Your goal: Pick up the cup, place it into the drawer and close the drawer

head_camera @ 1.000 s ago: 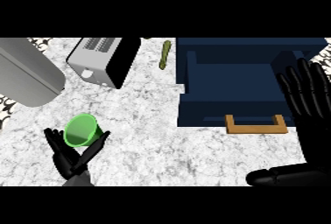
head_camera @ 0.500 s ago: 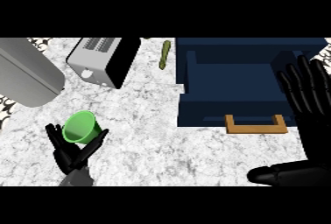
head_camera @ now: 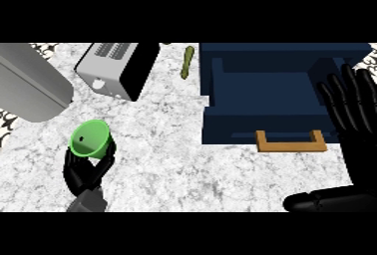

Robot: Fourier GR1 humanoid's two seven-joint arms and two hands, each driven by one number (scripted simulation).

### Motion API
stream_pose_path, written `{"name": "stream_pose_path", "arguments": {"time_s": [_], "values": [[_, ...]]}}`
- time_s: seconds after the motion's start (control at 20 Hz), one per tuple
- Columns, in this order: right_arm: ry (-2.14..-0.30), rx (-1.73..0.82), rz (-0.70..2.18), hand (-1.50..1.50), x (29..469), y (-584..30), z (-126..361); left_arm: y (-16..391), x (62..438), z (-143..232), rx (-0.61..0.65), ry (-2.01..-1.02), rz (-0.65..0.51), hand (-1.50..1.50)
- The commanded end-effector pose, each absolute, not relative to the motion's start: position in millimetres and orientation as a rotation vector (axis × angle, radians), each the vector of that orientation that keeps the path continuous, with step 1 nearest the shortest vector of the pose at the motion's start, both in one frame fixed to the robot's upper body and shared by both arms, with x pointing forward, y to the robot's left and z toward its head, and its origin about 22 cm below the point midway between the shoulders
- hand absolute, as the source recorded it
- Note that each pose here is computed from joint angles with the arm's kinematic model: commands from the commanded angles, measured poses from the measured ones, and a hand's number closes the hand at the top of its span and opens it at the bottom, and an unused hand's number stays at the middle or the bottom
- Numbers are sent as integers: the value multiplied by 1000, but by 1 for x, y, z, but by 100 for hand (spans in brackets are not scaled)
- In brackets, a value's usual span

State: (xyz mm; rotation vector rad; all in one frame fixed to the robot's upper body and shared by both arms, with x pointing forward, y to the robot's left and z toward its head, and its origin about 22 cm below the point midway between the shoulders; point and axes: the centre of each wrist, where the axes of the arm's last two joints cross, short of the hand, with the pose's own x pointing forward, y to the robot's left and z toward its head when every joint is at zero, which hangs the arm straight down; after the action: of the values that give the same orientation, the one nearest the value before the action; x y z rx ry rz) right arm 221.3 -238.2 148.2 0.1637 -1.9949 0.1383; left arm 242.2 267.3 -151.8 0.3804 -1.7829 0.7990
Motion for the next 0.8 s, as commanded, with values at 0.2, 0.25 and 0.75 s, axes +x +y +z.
{"name": "stream_pose_path", "arguments": {"time_s": [0.2,0.25,0.75], "values": [[-1999,147,138,-150,212,-241,157,271,261,-144,531,-1925,735,150],[-2011,163,133,-150,221,-223,153,278,250,-149,434,-1932,675,150],[-2005,143,134,-150,217,-223,140,284,263,-121,-132,-2002,310,150]]}}
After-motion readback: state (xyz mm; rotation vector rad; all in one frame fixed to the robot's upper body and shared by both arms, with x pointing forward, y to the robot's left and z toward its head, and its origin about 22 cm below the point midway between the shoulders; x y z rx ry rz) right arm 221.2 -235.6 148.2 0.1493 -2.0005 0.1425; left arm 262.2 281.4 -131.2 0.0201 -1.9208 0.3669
